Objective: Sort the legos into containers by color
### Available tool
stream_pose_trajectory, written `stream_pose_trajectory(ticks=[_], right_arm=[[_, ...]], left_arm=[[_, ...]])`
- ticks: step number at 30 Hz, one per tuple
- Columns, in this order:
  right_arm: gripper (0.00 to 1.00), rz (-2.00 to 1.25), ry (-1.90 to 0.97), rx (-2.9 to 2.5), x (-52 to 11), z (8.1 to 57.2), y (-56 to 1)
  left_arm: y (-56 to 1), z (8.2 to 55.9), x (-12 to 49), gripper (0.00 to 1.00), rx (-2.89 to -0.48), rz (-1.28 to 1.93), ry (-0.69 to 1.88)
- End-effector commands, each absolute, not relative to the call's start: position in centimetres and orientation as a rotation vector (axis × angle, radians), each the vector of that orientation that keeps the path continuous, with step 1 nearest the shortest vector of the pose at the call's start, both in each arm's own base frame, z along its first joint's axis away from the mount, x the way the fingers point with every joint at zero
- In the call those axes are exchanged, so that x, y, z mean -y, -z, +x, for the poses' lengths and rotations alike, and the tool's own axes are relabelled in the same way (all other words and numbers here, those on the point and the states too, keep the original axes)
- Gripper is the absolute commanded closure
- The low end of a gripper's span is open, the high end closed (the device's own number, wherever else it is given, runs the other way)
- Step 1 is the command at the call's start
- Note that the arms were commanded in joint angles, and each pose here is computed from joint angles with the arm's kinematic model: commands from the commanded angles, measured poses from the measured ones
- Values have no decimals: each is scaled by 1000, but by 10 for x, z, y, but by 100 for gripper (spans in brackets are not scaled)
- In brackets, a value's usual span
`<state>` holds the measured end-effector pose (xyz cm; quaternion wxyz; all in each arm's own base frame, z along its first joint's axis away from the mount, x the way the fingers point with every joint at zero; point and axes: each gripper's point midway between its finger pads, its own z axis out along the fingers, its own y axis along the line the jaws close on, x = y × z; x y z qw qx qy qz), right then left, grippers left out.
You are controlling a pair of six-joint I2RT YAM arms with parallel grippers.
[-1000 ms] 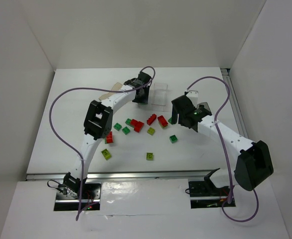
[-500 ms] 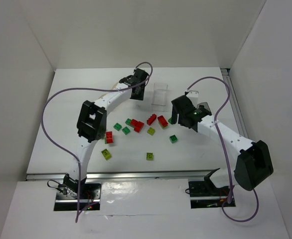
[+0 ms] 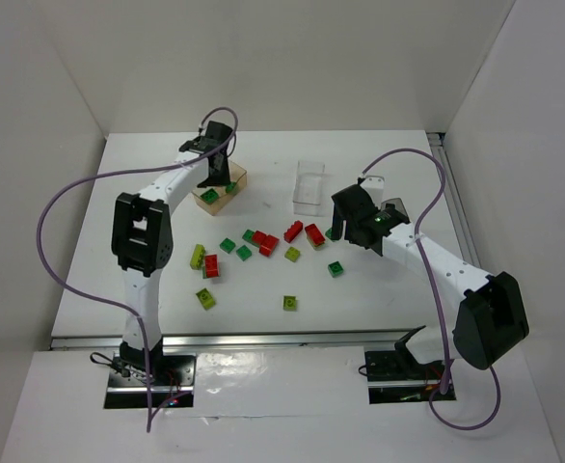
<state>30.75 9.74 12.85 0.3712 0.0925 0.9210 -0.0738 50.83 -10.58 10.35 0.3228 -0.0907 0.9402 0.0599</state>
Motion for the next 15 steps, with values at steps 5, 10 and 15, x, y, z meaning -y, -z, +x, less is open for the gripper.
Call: stream_pose_trajectory(ticks=[5,10,15], right_arm=[[0,250,208,-2348,-95,307,-133],[0,256,193,-2333,-95,307,-139],[0,256,184,-2332,-97,304,-138]], left_arm=[[-97,499,94,19,-2498,-369,-103],[-137,485,113,18,-2430,-324,-23],[-153,450,147,26,-2430,-202,71]])
